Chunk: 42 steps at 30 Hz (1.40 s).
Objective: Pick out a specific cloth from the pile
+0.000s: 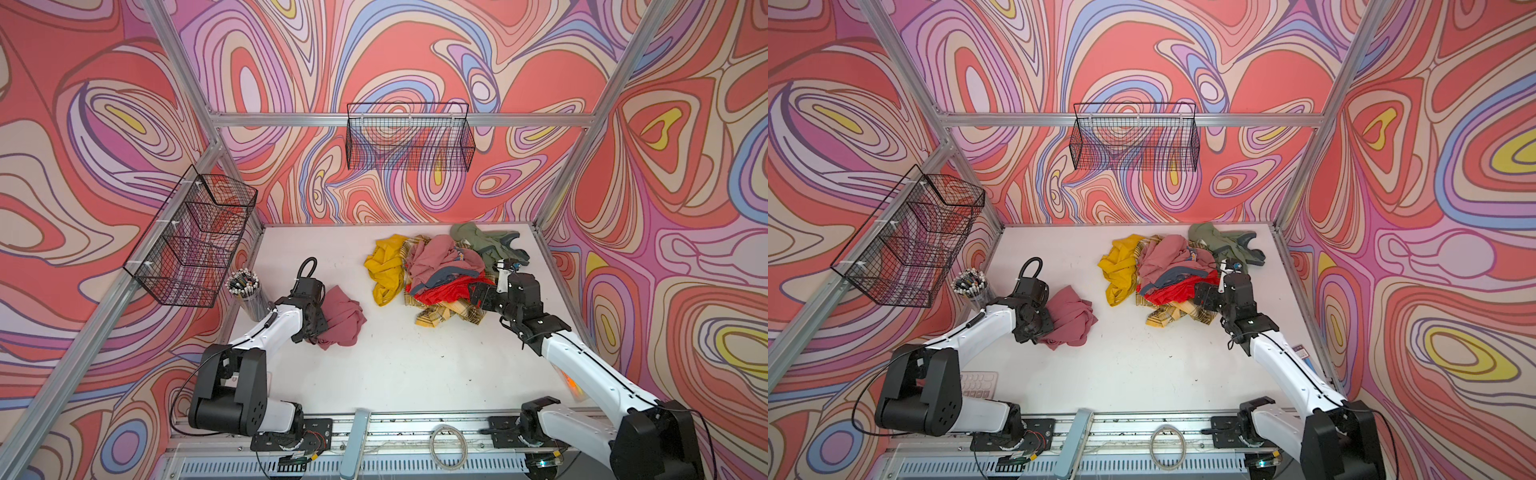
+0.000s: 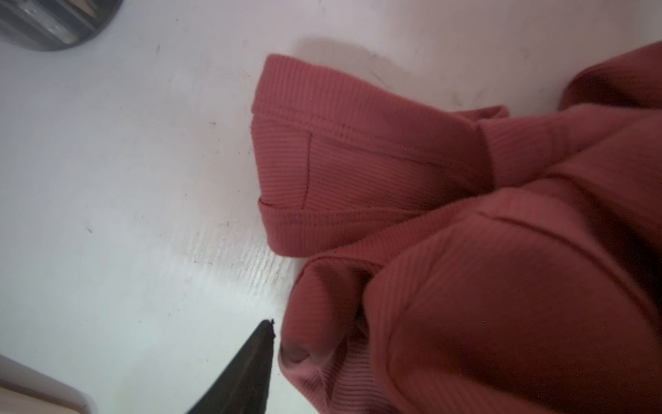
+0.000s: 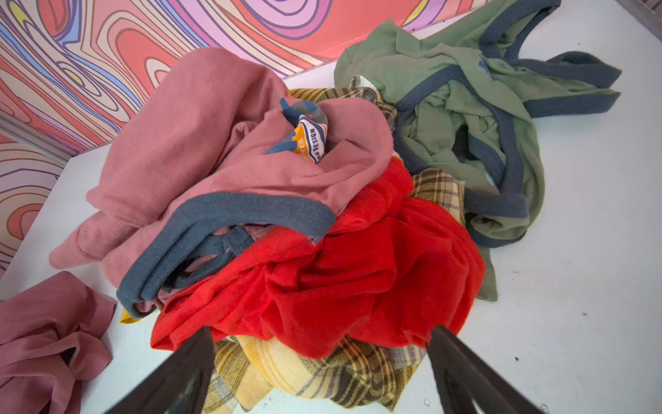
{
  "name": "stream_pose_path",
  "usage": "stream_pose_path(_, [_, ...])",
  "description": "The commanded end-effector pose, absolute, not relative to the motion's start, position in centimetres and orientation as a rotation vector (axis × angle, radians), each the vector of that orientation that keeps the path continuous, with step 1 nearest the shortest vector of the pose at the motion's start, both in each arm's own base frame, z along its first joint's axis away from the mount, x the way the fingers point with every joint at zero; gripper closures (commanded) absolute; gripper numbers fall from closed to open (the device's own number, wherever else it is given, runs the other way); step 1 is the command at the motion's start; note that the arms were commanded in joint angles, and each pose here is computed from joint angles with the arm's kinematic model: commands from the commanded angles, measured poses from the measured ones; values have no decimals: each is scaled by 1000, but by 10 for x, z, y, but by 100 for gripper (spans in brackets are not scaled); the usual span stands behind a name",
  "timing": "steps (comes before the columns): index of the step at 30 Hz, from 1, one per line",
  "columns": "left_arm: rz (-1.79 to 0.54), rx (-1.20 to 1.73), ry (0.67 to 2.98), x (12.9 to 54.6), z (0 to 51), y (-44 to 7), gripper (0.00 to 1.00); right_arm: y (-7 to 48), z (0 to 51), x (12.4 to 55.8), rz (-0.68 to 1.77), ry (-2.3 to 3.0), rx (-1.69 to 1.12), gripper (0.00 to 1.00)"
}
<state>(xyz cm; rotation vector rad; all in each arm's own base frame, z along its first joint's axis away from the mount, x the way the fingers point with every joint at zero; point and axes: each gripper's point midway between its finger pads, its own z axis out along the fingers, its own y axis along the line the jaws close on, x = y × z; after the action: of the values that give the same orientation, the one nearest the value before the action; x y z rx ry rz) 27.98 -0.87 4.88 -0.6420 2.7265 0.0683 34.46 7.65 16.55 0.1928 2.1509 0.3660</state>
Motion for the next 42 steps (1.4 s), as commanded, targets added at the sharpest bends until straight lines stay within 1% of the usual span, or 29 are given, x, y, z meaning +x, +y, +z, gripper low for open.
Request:
stream_pose_path(1, [-9,-562,2640,282,79,-15,26,70,167,341,331,2143,195,3])
stream_pose_path(3, [26,-526,2581,279,100,-11,13,69,166,341,323,2145,194,3])
stream_pose_path(4, [44,-511,2560,277,108,-10,10,68,166,341,319,2146,196,3])
stream_pose_path(5, [63,-495,2538,275,116,-9,4,68,166,341,317,2145,194,3])
stream_pose_path(8, [103,-423,2502,272,133,-14,3,68,167,343,312,2143,191,3])
stream_pose_path(12, [226,-258,2466,273,145,-30,2,69,170,344,313,2142,181,3])
stream_pose_path(16, [315,-59,2472,278,140,-58,0,68,172,343,306,2141,174,3])
stream_pose_path(21, [430,215,2506,282,118,-95,0,66,172,342,286,2142,168,3])
stream_pose_path(25, [509,275,2559,292,101,-104,0,63,169,341,259,2148,164,2])
stream_pose_path(29, [511,343,2618,304,81,-120,0,60,168,340,234,2150,160,2])
stream_pose_path(36, [678,422,2789,306,39,-123,0,54,172,336,192,2133,150,2])
stream_pose_path(37, [671,420,2806,307,35,-125,0,54,172,335,192,2133,145,2])
stream_pose_path(42, [492,329,2938,299,12,-129,1,54,175,335,186,2131,129,2])
